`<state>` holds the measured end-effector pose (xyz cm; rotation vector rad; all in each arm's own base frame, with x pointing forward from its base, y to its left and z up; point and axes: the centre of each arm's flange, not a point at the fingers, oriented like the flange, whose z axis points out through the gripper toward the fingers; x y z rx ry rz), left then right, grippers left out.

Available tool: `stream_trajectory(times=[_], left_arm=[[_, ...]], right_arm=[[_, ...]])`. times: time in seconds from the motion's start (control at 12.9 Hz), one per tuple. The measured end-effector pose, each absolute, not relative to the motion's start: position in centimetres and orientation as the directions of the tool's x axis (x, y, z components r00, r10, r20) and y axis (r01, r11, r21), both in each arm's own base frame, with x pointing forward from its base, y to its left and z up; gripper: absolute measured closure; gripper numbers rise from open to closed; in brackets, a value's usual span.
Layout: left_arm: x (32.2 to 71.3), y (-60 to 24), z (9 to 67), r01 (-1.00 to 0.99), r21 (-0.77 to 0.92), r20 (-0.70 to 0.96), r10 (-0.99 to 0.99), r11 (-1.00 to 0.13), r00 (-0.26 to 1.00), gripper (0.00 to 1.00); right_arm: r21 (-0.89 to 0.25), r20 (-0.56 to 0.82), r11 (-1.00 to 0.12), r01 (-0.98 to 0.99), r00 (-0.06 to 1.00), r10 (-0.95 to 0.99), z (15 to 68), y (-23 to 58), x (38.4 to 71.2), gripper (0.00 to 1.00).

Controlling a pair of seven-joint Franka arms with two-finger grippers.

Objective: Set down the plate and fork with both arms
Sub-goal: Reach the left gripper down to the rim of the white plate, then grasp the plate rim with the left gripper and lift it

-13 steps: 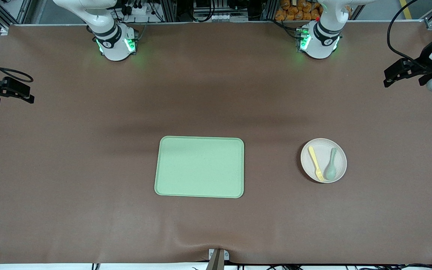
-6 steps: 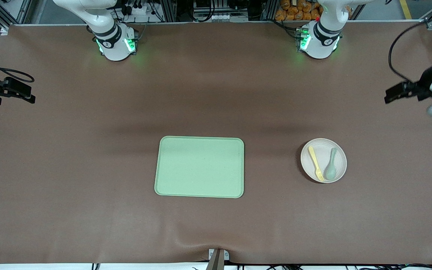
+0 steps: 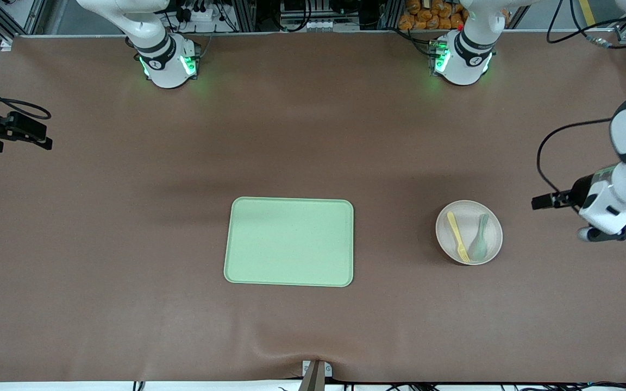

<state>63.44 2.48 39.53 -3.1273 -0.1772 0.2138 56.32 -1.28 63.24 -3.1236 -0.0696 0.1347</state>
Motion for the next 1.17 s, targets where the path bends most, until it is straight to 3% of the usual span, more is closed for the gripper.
stream_trajectory(times=[0.47, 0.62, 0.7, 0.78, 1.17], left_arm=[[62.3, 2.1, 27.2, 0.098, 0.006, -0.104, 0.097, -0.995, 0.990, 0.05], [62.3, 2.1, 24.7, 0.099, 0.009, -0.102, 0.097, -0.995, 0.990, 0.21], [62.3, 2.0, 23.6, 0.099, 0.011, -0.103, 0.097, -0.995, 0.990, 0.21], [62.3, 2.0, 22.7, 0.099, 0.012, -0.109, 0.098, -0.995, 0.989, 0.28], [62.2, 2.2, 20.3, 0.104, 0.014, -0.117, 0.101, -0.995, 0.988, 0.37]], right_arm=[[-0.016, -0.086, -0.999, 0.049, 0.995, 0.050, 63.2, -1.0, 56.3, 0.00], [-0.016, -0.087, -0.999, 0.049, 0.995, 0.050, 63.2, -1.0, 56.3, 0.00], [-0.016, -0.087, -0.999, 0.049, 0.995, 0.050, 63.2, -1.0, 56.3, 0.00], [-0.016, -0.088, -0.999, 0.049, 0.995, 0.050, 63.2, -1.0, 56.3, 0.00], [-0.017, -0.089, -0.999, 0.050, 0.995, 0.051, 63.1, -1.0, 56.4, 0.00]])
